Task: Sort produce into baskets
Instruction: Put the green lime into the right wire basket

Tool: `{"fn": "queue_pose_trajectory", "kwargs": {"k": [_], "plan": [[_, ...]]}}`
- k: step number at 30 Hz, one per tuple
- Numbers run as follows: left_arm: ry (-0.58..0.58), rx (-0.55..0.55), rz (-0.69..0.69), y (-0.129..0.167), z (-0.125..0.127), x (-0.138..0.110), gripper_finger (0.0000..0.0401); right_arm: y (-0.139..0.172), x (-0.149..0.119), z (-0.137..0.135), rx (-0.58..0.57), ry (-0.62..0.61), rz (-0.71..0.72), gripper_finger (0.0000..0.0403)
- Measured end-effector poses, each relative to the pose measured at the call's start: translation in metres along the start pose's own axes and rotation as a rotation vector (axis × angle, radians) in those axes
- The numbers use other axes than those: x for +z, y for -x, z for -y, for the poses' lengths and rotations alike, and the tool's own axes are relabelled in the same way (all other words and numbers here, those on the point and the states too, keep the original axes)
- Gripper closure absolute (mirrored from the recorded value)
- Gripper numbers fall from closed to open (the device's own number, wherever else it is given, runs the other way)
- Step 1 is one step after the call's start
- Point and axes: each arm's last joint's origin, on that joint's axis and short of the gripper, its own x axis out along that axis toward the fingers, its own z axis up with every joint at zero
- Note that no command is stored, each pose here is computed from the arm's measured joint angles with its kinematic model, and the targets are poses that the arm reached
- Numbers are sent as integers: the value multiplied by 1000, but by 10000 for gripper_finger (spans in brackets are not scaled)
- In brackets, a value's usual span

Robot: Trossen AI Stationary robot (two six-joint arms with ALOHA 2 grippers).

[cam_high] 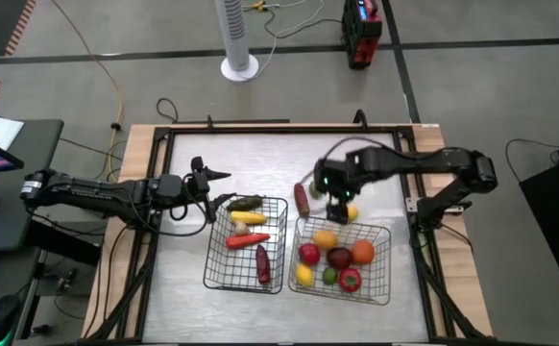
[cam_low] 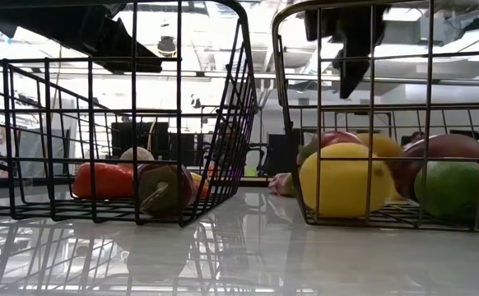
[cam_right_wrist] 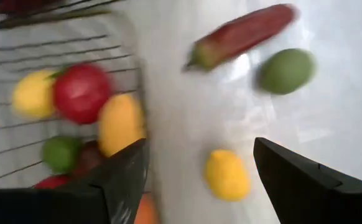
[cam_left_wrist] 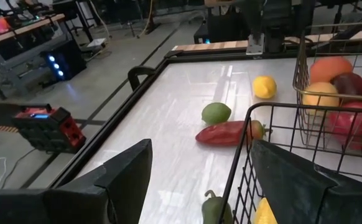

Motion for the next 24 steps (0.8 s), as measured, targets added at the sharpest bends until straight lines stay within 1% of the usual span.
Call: {"fn": "queue_pose_trajectory", "kwargs": {"k": [3,6,8,11,15,17,20,24], "plan": [[4,-3,0,0,0,0,138,-2,7,29,-29,-41,16,85],[4,-5,0,0,0,0,138,-15,14,58,-67,-107,44,85],[8,-5,2,0,0,0,138,-30,18,76,-113,-147,39,85],[11,-8,0,0,0,0,138,-54,25,92,-158,-142,14,85],[25,-31,-11,0,1,-1,138,-89,32,99,-158,-68,-62,85],[35,-44,-13,0,1,-2,138,-101,35,99,-155,-32,-78,85],[47,-56,-20,0,2,-2,138,-113,36,101,-152,-18,-97,85],[61,-57,-29,0,2,-3,138,-117,37,97,-151,-11,-99,85]]}}
